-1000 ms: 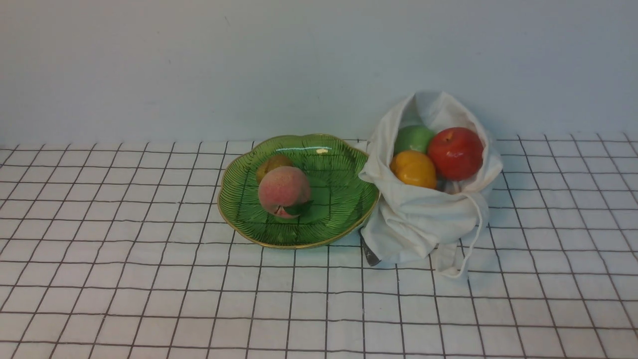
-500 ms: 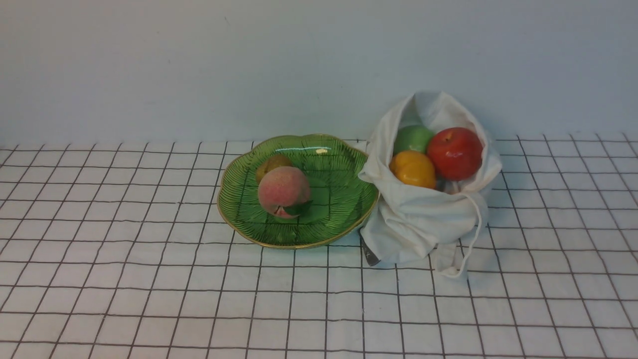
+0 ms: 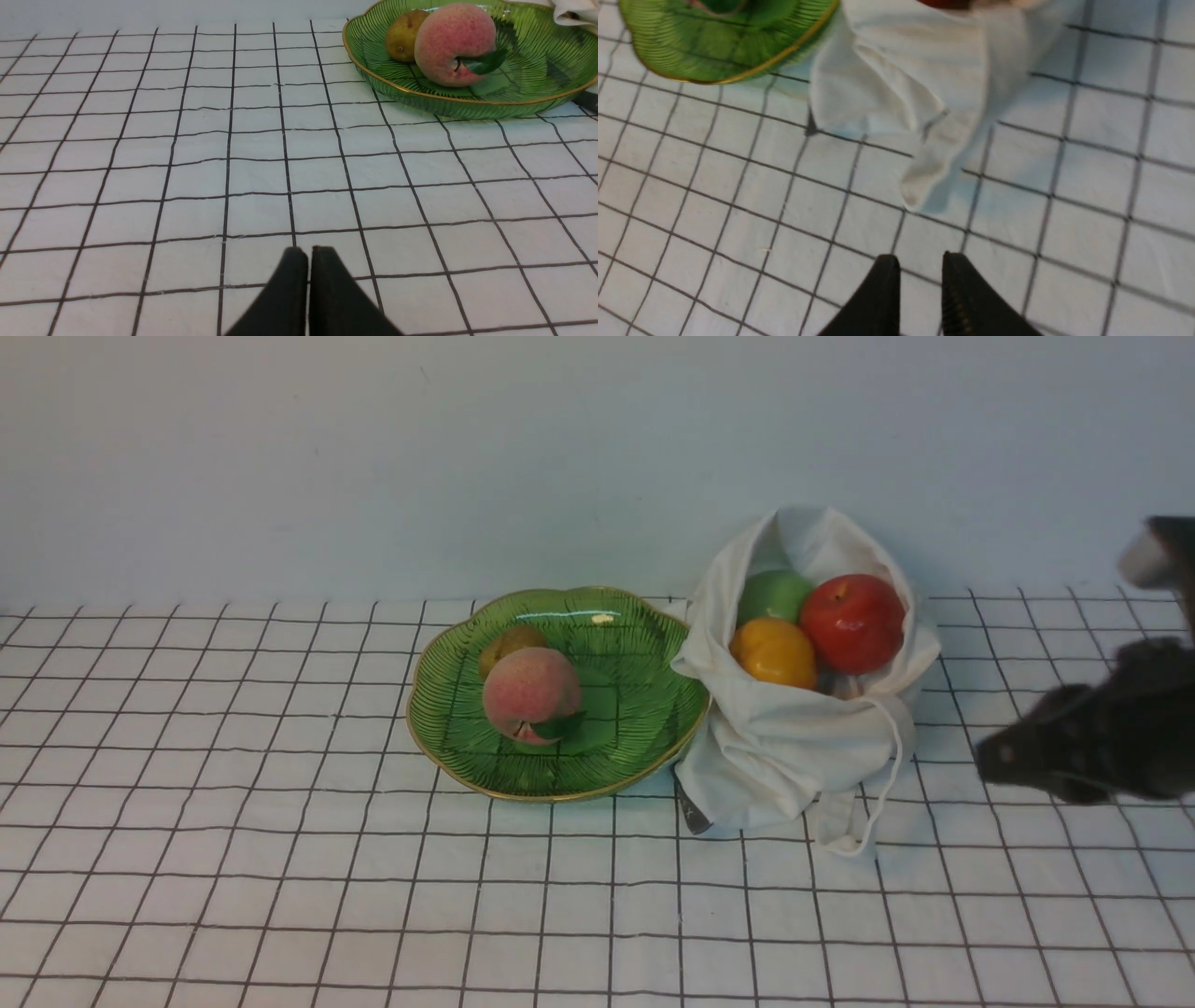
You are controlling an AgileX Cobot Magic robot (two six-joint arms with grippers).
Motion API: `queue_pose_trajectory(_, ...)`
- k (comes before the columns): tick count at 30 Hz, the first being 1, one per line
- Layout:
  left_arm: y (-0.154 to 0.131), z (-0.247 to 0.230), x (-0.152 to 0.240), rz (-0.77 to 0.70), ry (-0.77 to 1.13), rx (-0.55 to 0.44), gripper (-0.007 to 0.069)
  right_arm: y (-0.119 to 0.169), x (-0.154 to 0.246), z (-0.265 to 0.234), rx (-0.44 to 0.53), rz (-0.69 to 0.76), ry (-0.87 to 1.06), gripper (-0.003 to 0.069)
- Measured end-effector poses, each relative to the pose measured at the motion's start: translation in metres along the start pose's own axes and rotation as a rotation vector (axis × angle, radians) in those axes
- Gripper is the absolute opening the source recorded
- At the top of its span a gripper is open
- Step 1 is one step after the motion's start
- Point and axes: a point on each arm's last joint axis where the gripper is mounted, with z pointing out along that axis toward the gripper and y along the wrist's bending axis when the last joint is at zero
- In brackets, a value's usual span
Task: Take the fruit out of the bag on the white checkered tablecloth and place them on the plate.
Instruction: 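Reach into the cloth bag and grasp a fruit inside it with the right gripper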
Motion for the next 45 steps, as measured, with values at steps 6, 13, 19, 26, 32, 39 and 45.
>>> queue_pose_trajectory(6,0.0,0.0,0.0,0.0,0.0,0.0,-0.0008,0.007,-0.052,0.053,-0.02,-0.142,0.047,0.0388)
queue_pose_trajectory(13,0.0,0.0,0.0,0.0,0.0,0.0,-0.0008,-0.011,-0.098,0.091,0.085,-0.113,0.057,0.0598)
queue_pose_trajectory(19,0.0,0.0,0.0,0.0,0.0,0.0,-0.0008,-0.021,-0.113,0.124,0.104,-0.069,0.082,0.0622)
queue_pose_trajectory(26,0.0,0.0,0.0,0.0,0.0,0.0,-0.0008,-0.035,-0.118,0.142,0.198,-0.083,0.089,0.0622)
queue_pose_trajectory(32,0.0,0.0,0.0,0.0,0.0,0.0,-0.0008,-0.048,-0.113,0.163,0.283,-0.112,0.101,0.0622)
queue_pose_trajectory(39,0.0,0.0,0.0,0.0,0.0,0.0,-0.0008,-0.054,-0.116,0.177,0.311,-0.141,0.051,0.0622)
queue_pose_trajectory(45,0.0,0.0,0.0,0.0,0.0,0.0,-0.0008,-0.061,-0.108,0.196,0.327,-0.138,0.068,0.0622)
